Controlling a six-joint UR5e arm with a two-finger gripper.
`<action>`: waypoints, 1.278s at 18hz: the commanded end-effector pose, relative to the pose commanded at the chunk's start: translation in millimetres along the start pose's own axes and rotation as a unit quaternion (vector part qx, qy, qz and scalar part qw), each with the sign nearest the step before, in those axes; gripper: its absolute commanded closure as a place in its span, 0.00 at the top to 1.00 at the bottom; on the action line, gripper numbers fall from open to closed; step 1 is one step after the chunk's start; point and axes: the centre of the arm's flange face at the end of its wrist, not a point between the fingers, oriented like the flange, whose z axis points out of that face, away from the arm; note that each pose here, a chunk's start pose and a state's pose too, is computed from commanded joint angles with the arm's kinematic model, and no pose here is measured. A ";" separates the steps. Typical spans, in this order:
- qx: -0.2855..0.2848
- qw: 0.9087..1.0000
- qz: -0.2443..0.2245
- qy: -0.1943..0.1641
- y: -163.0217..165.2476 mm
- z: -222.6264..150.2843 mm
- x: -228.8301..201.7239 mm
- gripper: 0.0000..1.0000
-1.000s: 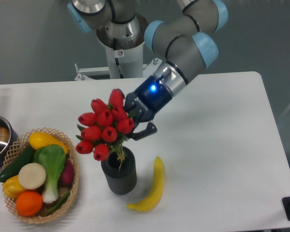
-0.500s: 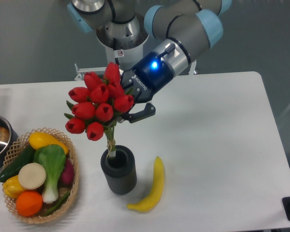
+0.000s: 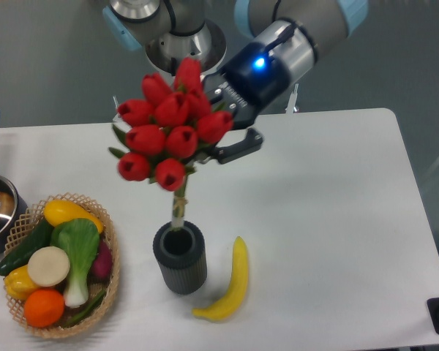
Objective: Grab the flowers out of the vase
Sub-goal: 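Carry the tulip bunch up and away from the vase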
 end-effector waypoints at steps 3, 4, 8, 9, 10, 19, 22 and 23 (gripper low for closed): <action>-0.002 1.000 0.004 -0.023 2.5 -18.9 -19.0 0.48; -0.001 1.000 0.003 -0.030 3.8 -27.1 -23.9 0.48; 0.001 0.999 0.000 -0.048 6.9 -46.5 -34.6 0.48; 0.000 0.999 0.001 -0.049 6.4 -47.5 -34.4 0.48; 0.001 0.999 0.003 -0.053 6.8 -52.7 -36.6 0.48; 0.002 0.997 0.015 -0.077 12.5 -79.2 -47.1 0.48; 0.002 0.997 0.017 -0.079 10.5 -81.3 -48.2 0.48; 0.003 0.997 0.018 -0.081 10.8 -83.9 -49.1 0.48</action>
